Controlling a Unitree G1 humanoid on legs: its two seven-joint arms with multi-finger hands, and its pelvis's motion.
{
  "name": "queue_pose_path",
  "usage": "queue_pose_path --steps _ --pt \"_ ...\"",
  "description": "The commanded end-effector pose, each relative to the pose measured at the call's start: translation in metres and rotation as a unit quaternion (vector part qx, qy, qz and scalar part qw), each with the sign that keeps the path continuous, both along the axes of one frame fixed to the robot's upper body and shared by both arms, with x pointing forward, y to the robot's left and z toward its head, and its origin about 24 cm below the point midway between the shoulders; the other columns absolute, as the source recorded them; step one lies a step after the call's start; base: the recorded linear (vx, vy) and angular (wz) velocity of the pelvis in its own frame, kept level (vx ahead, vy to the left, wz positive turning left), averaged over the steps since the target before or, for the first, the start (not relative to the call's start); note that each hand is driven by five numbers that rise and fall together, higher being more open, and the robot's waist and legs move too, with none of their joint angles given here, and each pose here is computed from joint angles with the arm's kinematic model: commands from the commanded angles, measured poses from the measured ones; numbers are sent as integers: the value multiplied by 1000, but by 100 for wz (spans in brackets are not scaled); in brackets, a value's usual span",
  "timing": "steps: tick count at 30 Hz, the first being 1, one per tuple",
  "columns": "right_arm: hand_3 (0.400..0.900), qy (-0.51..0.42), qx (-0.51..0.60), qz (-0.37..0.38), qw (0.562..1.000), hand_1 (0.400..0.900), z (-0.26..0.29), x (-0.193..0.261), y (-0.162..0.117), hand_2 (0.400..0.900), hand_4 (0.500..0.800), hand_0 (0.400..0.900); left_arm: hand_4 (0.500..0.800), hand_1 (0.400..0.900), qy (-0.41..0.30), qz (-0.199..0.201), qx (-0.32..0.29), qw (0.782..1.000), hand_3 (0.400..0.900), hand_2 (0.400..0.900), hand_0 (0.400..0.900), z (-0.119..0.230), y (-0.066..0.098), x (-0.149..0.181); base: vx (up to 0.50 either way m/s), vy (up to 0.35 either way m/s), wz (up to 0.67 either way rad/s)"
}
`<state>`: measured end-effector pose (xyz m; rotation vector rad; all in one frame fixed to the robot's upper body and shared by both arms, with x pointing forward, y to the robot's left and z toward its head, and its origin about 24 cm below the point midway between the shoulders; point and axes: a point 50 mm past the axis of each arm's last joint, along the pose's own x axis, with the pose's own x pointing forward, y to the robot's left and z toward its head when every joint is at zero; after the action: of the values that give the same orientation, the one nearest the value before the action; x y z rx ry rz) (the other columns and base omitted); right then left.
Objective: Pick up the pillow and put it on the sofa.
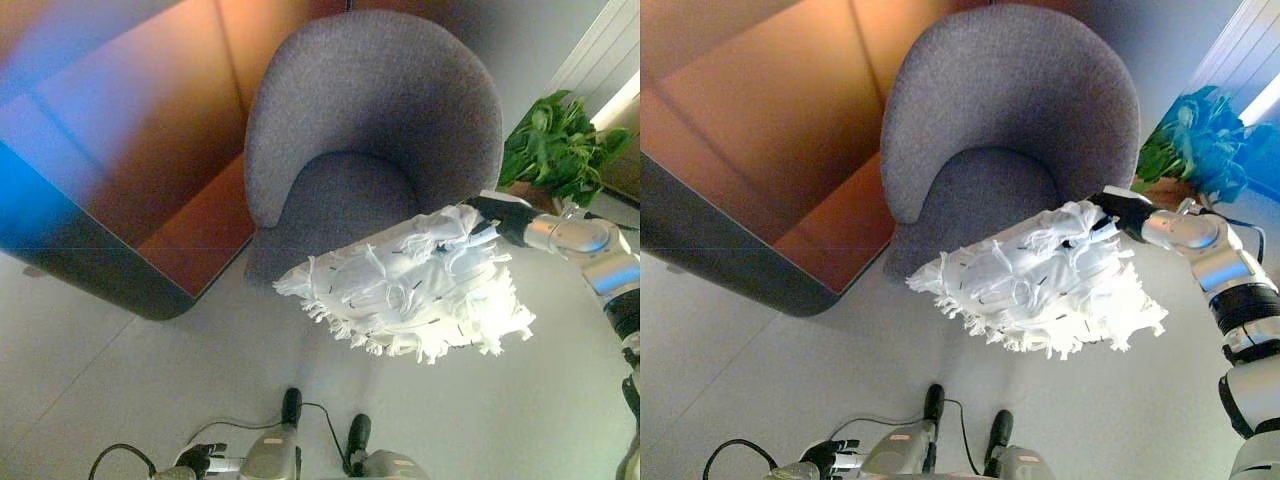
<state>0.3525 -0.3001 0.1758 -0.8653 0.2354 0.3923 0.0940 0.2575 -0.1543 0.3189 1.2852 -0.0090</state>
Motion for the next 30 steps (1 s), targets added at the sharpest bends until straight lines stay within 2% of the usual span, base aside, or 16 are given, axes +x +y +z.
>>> queue_pose_path --steps 1,16,30 --pt "400 -164 69 -6 984 400 103 11 3 400 500 400 800 900 97 -18 38 994 900 900 900 -4 17 -49 111 23 6" --pt "400 -163 93 -182 965 400 123 17 -30 400 500 400 800 900 115 -8 39 993 900 900 900 -6 17 -66 76 23 8" --pt "400 -169 16 -252 953 400 135 18 -38 400 500 400 800 900 88 -5 40 995 900 900 900 -4 20 -58 -5 -1 6"
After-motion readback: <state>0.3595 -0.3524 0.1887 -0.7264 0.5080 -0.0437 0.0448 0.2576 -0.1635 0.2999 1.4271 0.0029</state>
